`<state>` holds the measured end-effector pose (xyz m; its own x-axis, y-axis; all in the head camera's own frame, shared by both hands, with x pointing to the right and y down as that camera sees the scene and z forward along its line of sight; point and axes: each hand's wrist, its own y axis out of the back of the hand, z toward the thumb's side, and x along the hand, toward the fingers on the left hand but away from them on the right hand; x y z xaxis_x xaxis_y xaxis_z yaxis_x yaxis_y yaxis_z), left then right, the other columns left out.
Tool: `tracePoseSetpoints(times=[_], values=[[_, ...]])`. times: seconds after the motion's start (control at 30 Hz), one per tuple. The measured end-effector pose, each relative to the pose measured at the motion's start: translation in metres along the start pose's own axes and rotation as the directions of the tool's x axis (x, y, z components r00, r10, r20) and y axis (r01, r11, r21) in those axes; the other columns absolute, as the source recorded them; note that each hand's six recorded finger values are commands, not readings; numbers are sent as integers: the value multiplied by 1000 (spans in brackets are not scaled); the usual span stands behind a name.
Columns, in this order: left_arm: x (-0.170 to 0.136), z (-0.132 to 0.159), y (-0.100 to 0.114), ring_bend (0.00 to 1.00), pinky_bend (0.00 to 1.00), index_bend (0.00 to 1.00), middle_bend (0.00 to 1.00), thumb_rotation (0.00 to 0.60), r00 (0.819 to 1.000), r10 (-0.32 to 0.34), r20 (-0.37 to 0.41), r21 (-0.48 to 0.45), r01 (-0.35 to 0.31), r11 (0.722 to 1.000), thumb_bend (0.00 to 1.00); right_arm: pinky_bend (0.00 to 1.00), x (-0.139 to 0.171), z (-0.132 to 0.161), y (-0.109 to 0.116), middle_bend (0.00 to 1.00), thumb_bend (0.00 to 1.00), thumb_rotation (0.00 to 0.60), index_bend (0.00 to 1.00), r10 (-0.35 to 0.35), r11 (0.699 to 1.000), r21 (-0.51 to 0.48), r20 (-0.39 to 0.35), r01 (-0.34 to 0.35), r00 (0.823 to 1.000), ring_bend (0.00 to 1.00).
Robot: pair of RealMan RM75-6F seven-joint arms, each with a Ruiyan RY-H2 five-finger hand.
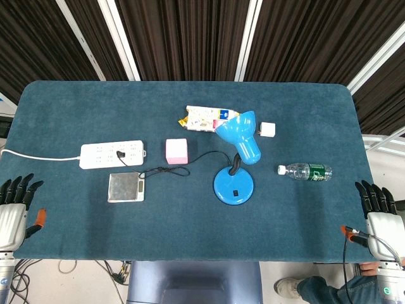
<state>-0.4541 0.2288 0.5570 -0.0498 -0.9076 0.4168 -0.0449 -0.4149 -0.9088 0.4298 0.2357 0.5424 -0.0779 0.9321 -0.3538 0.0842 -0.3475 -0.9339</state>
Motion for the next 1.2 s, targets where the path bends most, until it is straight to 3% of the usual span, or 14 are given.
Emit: tracePoseSetpoints(times=[0.63, 0.8, 0.93, 1.03, 1.2], values=[[0, -1, 2, 0, 0, 168, 39, 600, 1000, 5, -1, -3, -5, 1000, 457, 6, 0, 3, -1, 78, 181, 600, 0, 6, 1000, -21, -11, -6, 1000, 43], [0, -2, 2, 0, 0, 167, 39, 600, 1000, 5, -4, -4, -5, 1000, 457, 128, 3, 8, -2, 78, 182, 600, 0, 31, 998, -59, -44, -34, 999, 86], [1, -3, 1, 0, 0, 168, 39, 600, 1000, 1, -11, -7, -1, 1000, 457, 259, 3, 12, -6, 108, 181, 600, 0, 61, 996, -58, -74, -65, 995, 214], [1, -3, 1, 0, 0, 168, 39, 600, 1000, 2, -13, -10, -2, 1000, 457, 331, 4, 17, -9, 210, 198, 600, 0, 78, 994, -64, -101, -85, 992, 322], [1, -3, 0, 0, 0, 168, 39, 600, 1000, -8, -16, -12, 8, 1000, 457, 436, 3, 34, -19, 379, 363, 600, 0, 130, 988, -67, -166, -143, 978, 482]])
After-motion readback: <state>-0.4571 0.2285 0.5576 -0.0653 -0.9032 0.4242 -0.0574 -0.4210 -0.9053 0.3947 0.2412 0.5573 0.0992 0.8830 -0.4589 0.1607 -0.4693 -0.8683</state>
